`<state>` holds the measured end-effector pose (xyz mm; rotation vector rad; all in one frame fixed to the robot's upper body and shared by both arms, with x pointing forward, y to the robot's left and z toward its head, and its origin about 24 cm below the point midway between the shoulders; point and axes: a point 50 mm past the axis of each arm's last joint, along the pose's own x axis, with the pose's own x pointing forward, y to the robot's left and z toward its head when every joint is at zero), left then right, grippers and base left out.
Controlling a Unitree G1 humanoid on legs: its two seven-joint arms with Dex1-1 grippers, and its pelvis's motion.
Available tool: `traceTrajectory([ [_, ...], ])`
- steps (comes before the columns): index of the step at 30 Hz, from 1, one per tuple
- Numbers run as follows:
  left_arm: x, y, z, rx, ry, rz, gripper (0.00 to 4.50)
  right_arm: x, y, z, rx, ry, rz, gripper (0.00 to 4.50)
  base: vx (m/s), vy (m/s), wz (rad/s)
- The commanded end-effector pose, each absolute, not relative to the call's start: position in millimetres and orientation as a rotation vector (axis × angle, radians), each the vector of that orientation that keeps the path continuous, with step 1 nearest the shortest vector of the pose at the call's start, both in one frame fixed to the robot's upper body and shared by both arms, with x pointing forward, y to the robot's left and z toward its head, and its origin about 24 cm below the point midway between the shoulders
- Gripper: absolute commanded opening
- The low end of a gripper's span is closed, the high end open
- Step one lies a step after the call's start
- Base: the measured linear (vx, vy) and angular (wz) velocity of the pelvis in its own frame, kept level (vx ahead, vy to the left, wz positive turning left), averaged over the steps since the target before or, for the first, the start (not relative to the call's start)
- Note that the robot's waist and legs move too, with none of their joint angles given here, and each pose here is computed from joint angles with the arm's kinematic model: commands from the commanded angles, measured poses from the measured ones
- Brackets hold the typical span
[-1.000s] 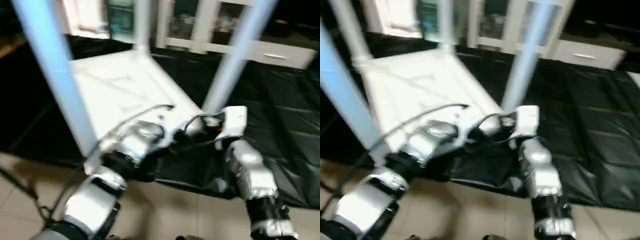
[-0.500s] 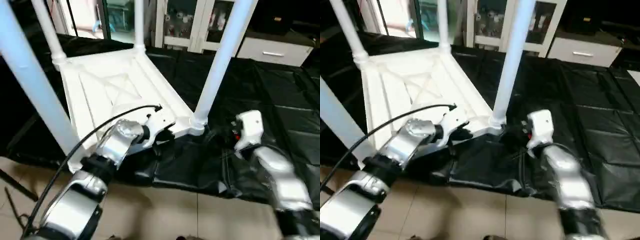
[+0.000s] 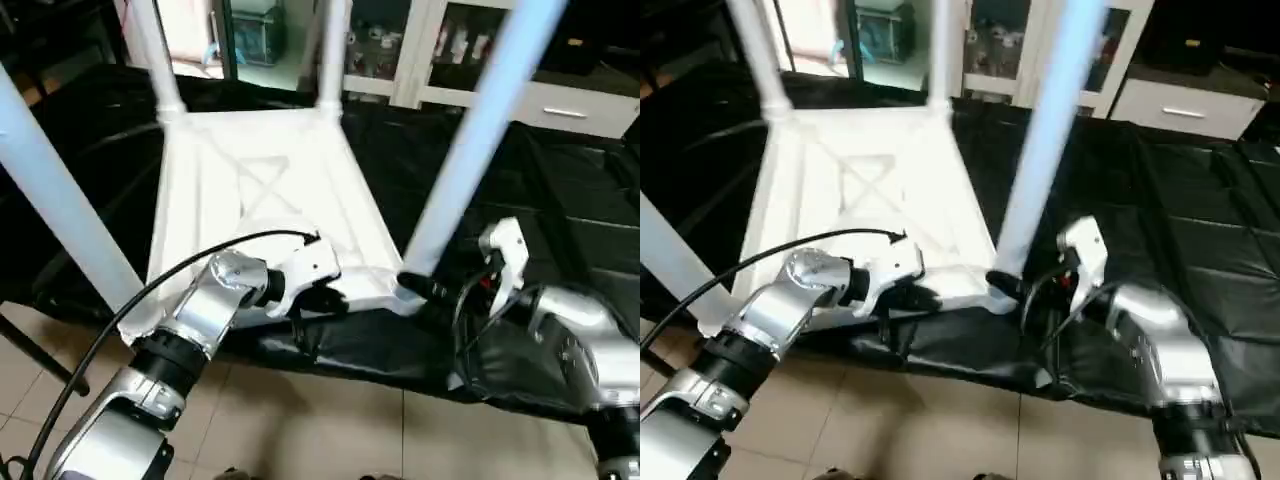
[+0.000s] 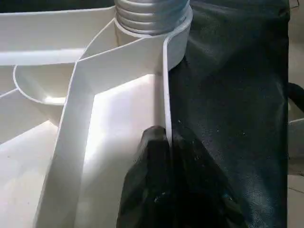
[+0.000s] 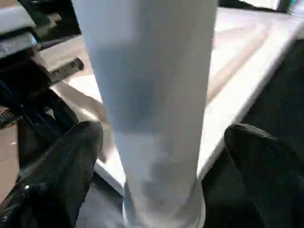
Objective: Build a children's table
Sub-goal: Rotate leg to tighten
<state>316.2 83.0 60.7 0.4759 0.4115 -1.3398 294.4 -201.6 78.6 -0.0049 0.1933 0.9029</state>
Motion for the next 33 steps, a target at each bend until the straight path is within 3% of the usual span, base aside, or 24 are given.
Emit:
traceTrajectory([
  [1, 310.1, 70.2, 66.6, 0.398, 0.338, -1.404, 0.00, 297.2, -202.4, 79.8, -0.047, 0.208, 0.958, 4.29, 0.000, 0.000, 0.00],
  [9, 309.2, 71.5, 67.1, 0.408, 0.344, -1.408, 0.00, 299.5, -205.3, 77.9, -0.115, 0.243, 1.061, 3.56, 0.000, 0.000, 0.00],
  [24, 306.6, 72.5, 64.8, 0.411, 0.361, -1.413, 0.00, 303.2, -207.1, 77.3, -0.113, 0.245, 1.112, 2.23, 0.000, 0.000, 0.00],
  [33, 306.6, 74.5, 64.3, 0.412, 0.373, -1.412, 0.00, 301.5, -208.1, 73.4, -0.101, 0.262, 1.122, 1.91, 0.000, 0.000, 0.00],
])
